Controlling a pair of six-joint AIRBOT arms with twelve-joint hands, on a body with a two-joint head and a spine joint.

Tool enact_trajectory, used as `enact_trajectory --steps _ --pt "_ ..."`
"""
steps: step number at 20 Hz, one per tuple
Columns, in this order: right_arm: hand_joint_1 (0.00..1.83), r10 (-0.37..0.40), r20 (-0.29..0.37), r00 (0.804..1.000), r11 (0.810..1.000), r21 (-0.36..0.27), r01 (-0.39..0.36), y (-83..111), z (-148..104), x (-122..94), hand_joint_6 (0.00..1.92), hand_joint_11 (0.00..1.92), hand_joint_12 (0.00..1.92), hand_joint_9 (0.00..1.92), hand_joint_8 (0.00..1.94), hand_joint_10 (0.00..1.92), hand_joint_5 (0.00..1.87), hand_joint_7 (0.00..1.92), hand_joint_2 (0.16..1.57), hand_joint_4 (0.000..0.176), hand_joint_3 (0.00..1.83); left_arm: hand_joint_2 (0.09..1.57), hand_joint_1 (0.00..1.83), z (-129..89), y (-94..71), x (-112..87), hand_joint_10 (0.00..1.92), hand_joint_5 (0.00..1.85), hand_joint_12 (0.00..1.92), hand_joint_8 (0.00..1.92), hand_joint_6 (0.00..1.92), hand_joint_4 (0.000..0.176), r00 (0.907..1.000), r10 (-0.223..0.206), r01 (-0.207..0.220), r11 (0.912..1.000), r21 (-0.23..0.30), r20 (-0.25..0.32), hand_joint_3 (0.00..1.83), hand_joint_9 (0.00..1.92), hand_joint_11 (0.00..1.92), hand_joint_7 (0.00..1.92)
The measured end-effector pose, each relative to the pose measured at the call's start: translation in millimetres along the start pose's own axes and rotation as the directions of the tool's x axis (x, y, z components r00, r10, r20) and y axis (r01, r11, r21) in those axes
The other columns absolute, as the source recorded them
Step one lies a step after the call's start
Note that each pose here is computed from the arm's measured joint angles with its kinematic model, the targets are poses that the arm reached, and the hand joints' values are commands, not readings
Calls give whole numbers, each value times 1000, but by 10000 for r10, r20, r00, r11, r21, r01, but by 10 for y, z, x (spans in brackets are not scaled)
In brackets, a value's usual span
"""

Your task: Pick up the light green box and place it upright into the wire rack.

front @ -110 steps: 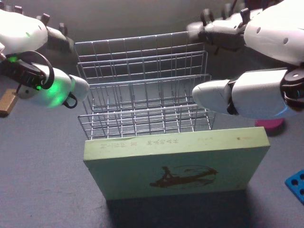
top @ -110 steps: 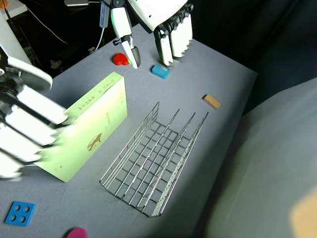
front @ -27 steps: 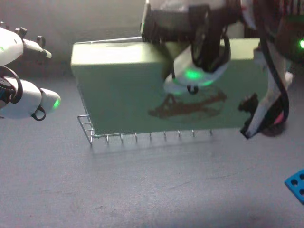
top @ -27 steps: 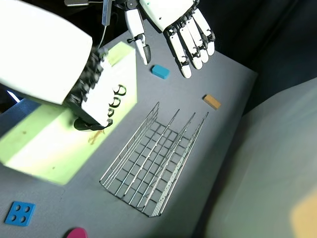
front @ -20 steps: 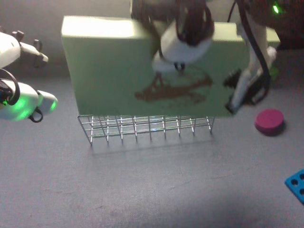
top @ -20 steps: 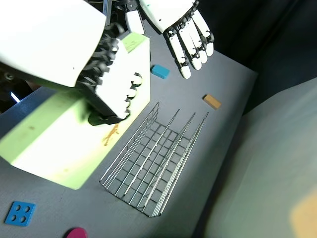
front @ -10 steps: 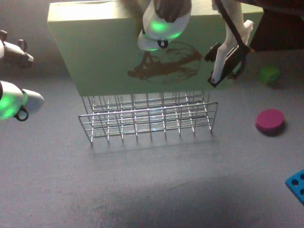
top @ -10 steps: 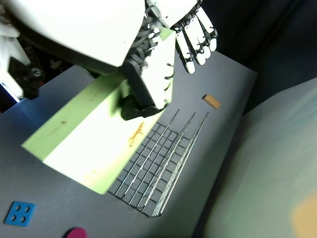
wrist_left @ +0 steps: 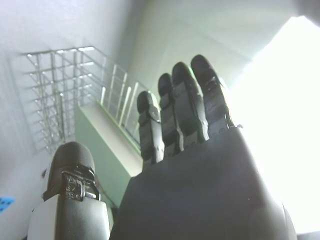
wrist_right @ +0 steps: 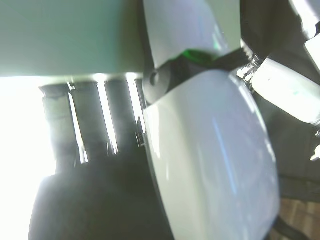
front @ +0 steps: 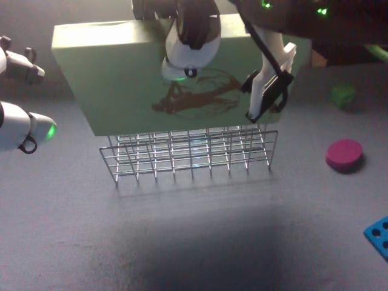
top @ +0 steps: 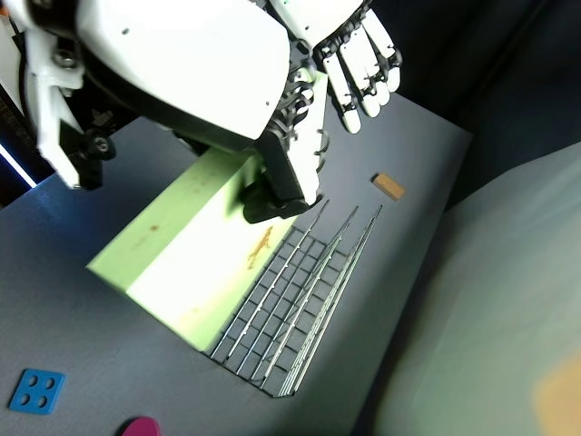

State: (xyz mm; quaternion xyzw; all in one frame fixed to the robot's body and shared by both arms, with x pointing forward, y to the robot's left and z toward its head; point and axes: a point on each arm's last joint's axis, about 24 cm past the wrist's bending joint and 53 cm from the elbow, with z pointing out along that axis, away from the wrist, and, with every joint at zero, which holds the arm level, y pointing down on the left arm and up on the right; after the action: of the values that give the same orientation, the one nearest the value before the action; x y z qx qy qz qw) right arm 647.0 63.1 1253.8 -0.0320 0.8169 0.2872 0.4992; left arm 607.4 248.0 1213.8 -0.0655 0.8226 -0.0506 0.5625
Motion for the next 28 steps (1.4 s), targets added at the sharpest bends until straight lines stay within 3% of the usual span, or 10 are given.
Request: enact_trajectory --steps 2,28 --pt "1364 28 -77 10000 9999 114 -27 -33 55 37 1050 749 1417 909 1076 1326 827 913 1146 0 2 1248 196 8 13 -9 0 287 570 0 0 91 10000 15 -15 10000 -21 19 0 240 0 260" --pt "1365 62 -552 9985 9993 372 -42 -292 456 484 1061 752 1417 901 1081 1332 825 911 1148 0 0 1255 188 15 28 -4 8 295 557 3 3 91 10000 12 -12 10000 -47 -45 2 255 0 258"
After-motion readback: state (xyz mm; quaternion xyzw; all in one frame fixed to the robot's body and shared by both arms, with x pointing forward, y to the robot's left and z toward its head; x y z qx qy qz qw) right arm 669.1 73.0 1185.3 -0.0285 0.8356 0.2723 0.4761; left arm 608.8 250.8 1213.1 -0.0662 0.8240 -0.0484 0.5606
